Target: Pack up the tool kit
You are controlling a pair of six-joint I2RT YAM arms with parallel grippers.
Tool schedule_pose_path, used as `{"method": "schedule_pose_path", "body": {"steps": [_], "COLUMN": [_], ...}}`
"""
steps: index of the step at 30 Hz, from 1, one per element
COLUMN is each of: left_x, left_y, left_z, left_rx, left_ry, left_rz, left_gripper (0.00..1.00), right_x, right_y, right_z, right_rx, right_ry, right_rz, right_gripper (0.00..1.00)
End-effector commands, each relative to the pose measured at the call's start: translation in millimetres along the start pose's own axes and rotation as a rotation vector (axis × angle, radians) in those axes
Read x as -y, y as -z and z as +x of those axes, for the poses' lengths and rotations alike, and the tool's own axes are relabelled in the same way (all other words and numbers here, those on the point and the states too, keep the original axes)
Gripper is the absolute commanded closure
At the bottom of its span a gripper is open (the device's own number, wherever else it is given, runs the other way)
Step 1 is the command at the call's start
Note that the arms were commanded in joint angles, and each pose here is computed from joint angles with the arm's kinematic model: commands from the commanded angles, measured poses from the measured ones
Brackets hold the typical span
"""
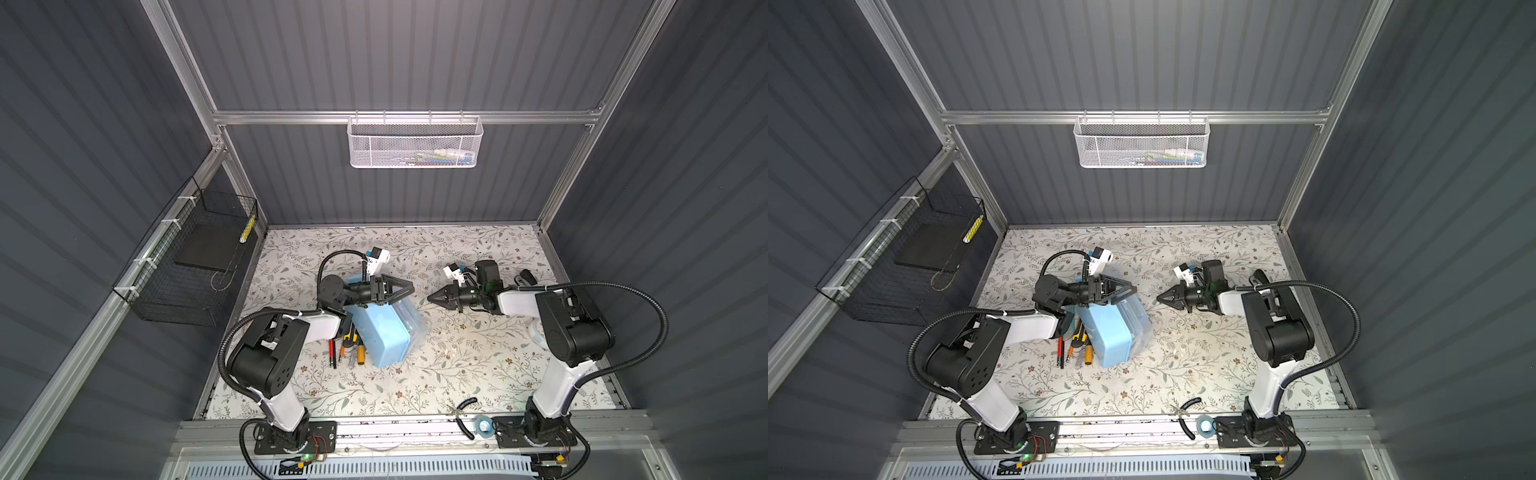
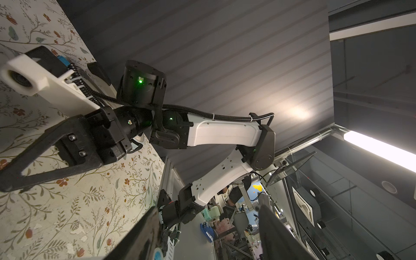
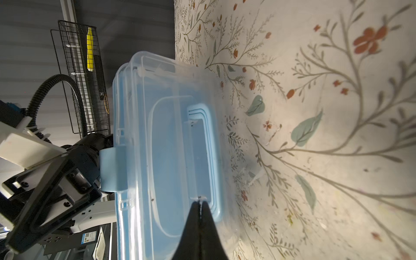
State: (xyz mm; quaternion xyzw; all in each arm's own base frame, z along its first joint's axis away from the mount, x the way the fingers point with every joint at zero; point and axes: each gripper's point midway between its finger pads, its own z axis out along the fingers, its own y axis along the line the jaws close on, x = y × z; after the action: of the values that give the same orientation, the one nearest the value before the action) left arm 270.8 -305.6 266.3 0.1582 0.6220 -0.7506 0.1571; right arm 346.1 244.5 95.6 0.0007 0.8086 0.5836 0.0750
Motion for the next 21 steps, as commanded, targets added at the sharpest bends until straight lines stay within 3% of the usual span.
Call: {"method": "schedule_pose_path", "body": {"steps": [1,10,16,19,21], "left_x": [3,-7,-3,-2,-5], "left_y": [1,0,-7,-11,-13], "left_z": [4,-7,-24,-36,-41], "left_rx": [-0.027,-0.008,0.002,0.002,-0.003], "left_ry": [-0.053,-0.036,-0.054,-0.071,-0.086], "left_rz": [0.018,0.010,-0.005,-0.048,-0.113], "left_gripper": [0.29,0.23,0.17,0.17,0.17], "right_x": [-6,-6,-4,-4,-5], "right_y": [4,9,8,7,7], "right_z": [-5,-5,-8,-11,-13], "right_rx": [0.029,0.039,0.046,0.059,0.069], "right_ry": [0.028,0.045,0.055,0.055,0.048], "right_rz": [0.003,0.038,0.046,0.032,0.025], "right_gripper": [1.00,0.99,0.57,0.48,0.47]}}
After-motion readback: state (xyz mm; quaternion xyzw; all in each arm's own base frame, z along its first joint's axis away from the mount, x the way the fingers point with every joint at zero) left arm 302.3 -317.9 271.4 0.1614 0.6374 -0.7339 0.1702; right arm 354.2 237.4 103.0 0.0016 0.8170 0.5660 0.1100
